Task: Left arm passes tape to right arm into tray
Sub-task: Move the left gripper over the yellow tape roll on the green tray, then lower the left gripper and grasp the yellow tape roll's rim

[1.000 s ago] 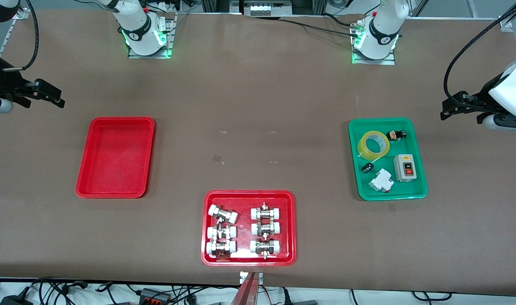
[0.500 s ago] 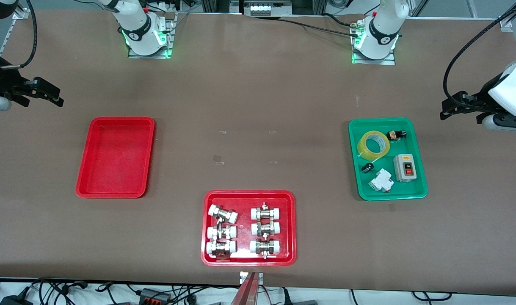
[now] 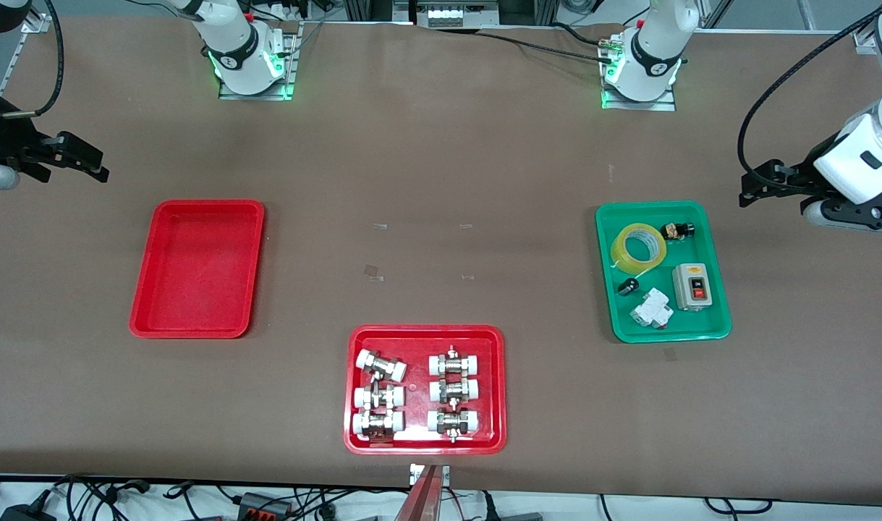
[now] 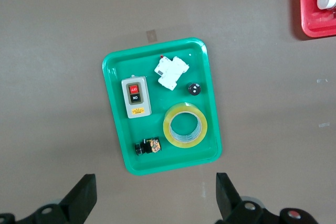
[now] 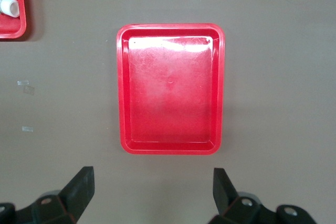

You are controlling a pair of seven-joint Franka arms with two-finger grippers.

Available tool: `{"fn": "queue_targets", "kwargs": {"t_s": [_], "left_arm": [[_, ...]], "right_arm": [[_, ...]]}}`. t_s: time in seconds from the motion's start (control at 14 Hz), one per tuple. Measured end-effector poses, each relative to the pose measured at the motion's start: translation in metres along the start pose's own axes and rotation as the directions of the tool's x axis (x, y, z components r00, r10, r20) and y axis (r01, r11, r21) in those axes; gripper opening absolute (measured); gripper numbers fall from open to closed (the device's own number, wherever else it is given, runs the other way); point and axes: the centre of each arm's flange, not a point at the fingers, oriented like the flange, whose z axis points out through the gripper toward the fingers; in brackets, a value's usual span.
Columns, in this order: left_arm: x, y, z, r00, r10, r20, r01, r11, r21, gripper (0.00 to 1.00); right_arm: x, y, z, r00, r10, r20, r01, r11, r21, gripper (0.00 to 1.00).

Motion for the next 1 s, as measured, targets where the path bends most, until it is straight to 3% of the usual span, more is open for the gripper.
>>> {"fn": "queue_targets", "kwargs": {"t_s": [0.5, 0.71, 1.0], "left_arm": [[0.015, -0.007, 0.048, 0.996, -0.005, 0.086, 0.006, 1.0, -0.014, 1.0], [0.032, -0.018, 0.104, 0.995, -0.023, 0.094, 0.025, 1.0, -0.019, 1.0], [0.013, -0.028, 0.198, 0.994, -0.047, 0.101, 0.049, 0.999, -0.018, 1.0]], "right_arm": [[0.0, 0.002, 0.0, 1.0, -0.003, 0.001, 0.003, 1.0, -0.018, 1.0], [0.0, 0.002, 0.0, 1.0, -0.003, 0.002, 0.003, 1.0, -0.019, 1.0], [0.001, 0.002, 0.002, 1.0, -0.003, 0.004, 0.003, 1.0, -0.019, 1.0]]}}
